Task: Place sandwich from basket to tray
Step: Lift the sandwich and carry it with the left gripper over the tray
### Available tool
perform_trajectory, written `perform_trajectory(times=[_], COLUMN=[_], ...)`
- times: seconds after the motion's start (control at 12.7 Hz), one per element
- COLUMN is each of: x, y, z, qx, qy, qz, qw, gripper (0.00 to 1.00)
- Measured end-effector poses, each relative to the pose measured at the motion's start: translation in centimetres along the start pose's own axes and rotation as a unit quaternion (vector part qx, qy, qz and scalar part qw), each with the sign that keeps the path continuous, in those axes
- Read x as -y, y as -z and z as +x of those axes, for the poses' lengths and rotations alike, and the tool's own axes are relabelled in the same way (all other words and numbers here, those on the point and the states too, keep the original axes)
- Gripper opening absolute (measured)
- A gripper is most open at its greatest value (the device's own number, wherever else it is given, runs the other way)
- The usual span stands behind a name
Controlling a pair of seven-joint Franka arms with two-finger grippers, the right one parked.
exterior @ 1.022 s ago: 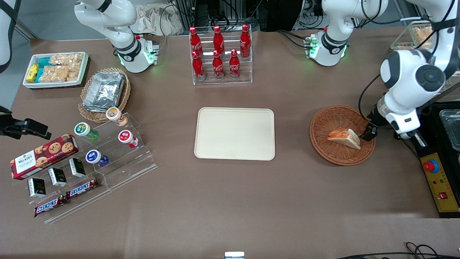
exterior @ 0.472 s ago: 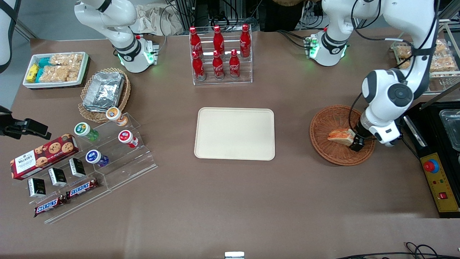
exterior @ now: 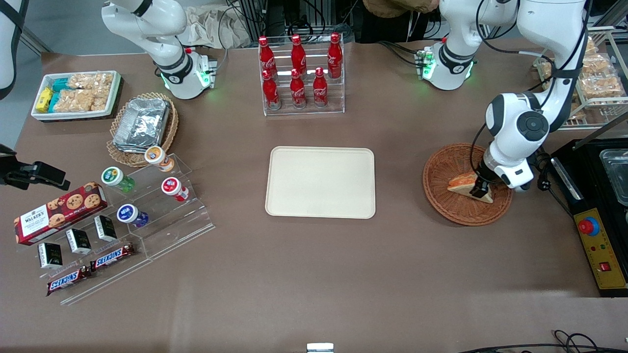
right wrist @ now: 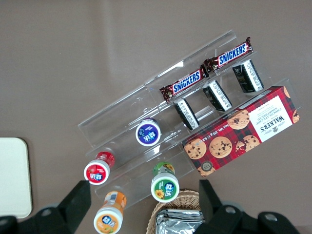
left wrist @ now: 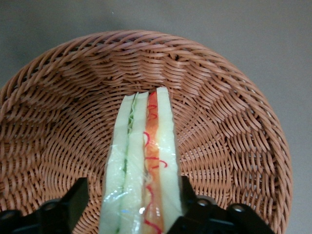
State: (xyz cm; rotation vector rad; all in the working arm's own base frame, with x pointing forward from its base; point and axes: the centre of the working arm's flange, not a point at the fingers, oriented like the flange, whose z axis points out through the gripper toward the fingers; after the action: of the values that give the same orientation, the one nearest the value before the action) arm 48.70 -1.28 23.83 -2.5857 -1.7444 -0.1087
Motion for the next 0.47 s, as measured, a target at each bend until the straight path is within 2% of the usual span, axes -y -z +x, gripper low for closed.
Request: perform_trajectory(times=[0.24, 0.31, 0.47], x=[-0.3, -0.5, -1.3], y=[0.8, 1.4, 3.6], z=[0.1, 0.1, -0.6], qx=[-0.002, -0.002, 0.003], qy=[0.0, -0.001, -0.019], qz=[-0.009, -0.012, 0.0], qw=[1.0, 0.9999, 0.9998], gripper=[0.42, 0.38, 0.36])
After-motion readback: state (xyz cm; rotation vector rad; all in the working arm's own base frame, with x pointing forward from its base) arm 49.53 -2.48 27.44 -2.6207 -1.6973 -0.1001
